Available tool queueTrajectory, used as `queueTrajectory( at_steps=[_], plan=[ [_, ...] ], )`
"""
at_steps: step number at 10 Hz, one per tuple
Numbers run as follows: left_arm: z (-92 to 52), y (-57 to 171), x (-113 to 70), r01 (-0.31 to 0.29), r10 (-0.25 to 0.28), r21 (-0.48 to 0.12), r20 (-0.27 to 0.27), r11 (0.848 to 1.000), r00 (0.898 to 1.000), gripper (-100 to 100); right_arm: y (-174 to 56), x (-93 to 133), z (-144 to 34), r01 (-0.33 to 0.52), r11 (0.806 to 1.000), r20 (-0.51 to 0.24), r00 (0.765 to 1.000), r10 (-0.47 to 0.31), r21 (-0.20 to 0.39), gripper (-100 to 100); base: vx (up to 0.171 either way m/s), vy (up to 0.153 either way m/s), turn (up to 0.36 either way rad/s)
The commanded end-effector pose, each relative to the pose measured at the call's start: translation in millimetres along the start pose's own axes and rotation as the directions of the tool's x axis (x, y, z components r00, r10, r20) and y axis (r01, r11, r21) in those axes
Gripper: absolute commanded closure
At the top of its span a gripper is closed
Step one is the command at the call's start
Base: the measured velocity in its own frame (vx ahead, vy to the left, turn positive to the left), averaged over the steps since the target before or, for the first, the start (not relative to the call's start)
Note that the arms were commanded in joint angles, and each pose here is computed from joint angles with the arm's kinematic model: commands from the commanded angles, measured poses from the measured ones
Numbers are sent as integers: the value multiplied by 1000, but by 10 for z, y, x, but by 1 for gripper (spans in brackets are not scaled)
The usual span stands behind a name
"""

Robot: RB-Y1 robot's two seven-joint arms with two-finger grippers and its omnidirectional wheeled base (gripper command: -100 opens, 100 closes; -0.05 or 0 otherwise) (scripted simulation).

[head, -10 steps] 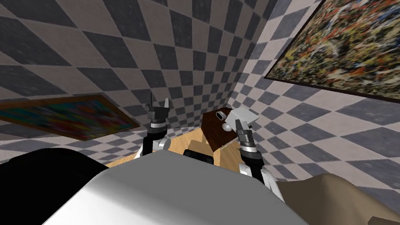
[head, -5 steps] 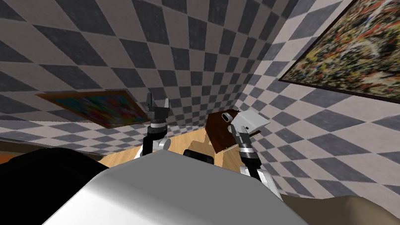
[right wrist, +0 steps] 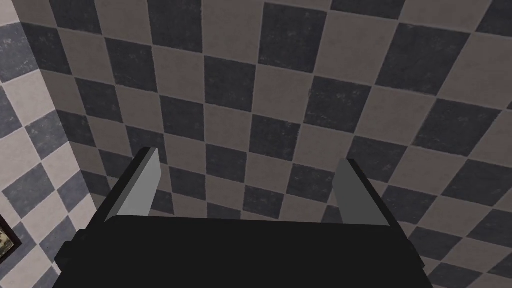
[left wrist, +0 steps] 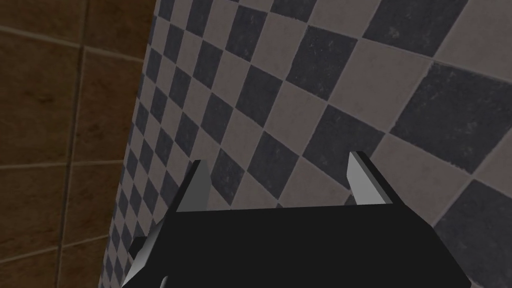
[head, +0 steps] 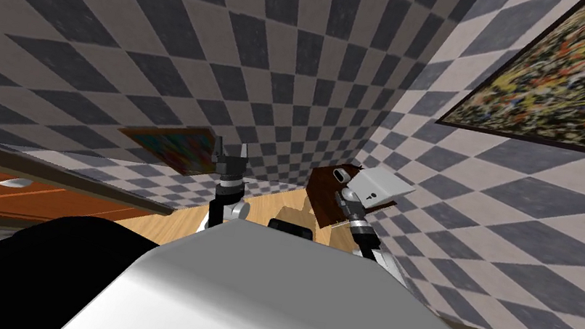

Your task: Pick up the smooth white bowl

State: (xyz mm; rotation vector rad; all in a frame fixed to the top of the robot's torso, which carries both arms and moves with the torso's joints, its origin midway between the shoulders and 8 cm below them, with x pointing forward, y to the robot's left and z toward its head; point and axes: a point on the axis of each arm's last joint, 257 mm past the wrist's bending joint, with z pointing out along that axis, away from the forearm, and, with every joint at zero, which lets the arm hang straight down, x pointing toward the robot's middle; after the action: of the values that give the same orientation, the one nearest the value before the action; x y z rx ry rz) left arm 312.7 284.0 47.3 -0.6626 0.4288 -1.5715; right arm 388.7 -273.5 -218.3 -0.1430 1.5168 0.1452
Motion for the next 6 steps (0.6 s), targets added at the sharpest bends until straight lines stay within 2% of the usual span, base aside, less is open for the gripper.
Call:
queueTrajectory(
  at_steps=[1,2,3,4,6],
  plan=[
    [0,0,0,0,0,0,0,1000,1000,0,-141,307,-87,100,995,-88,991,-98,19,-100,-14,15,294],
    [0,0,0,0,0,0,0,1000,1000,0,-138,310,-87,105,994,-89,991,-103,17,-100,-9,5,147],
    [0,0,0,0,0,0,0,1000,1000,0,-261,581,-186,189,982,-165,969,-183,20,-100,-4,7,267],
    [0,0,0,0,0,0,0,1000,1000,0,-260,583,-186,192,981,-166,968,-186,19,-100,-2,-2,134],
    [0,0,0,0,0,0,0,1000,1000,0,-514,1069,-433,340,941,-307,895,-324,-1,-100,6,-7,383]
  ],
)
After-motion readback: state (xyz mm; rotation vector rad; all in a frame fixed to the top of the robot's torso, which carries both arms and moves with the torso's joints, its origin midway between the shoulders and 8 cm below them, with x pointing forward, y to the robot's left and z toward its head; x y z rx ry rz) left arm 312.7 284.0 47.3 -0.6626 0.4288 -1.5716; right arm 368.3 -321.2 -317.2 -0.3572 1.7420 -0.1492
